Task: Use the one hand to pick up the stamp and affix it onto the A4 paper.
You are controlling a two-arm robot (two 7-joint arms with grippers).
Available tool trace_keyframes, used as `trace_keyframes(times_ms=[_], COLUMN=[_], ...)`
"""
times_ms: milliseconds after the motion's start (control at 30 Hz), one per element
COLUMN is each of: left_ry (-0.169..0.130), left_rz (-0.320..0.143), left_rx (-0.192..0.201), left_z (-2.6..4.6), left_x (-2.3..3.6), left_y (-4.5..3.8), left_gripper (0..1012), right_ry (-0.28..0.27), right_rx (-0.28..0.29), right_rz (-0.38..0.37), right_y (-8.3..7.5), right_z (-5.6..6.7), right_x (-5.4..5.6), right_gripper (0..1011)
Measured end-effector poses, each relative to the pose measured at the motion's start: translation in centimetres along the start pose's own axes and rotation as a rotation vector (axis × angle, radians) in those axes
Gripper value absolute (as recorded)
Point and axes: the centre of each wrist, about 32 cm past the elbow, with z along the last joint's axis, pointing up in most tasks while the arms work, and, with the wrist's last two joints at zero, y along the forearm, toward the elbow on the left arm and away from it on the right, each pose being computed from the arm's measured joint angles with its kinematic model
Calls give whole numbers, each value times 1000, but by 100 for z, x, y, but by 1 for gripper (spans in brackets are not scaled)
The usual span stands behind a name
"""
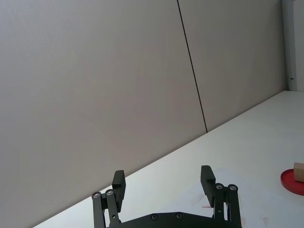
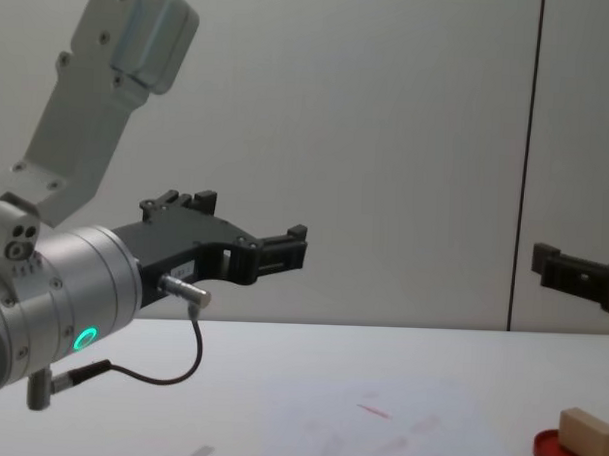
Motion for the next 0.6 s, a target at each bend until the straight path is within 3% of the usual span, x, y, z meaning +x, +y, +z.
trace_keyframes(times_ms=[600], left_ry=[0], left_rz=[0], left_rx=[0], left_z=[0], left_x=[0], left_y=[0], left_gripper=[1002], right_ry=[0], right_rx=[0], right_rz=[1], right_y=[0], right_z=[0], right_x=[-1], right_gripper=[1001])
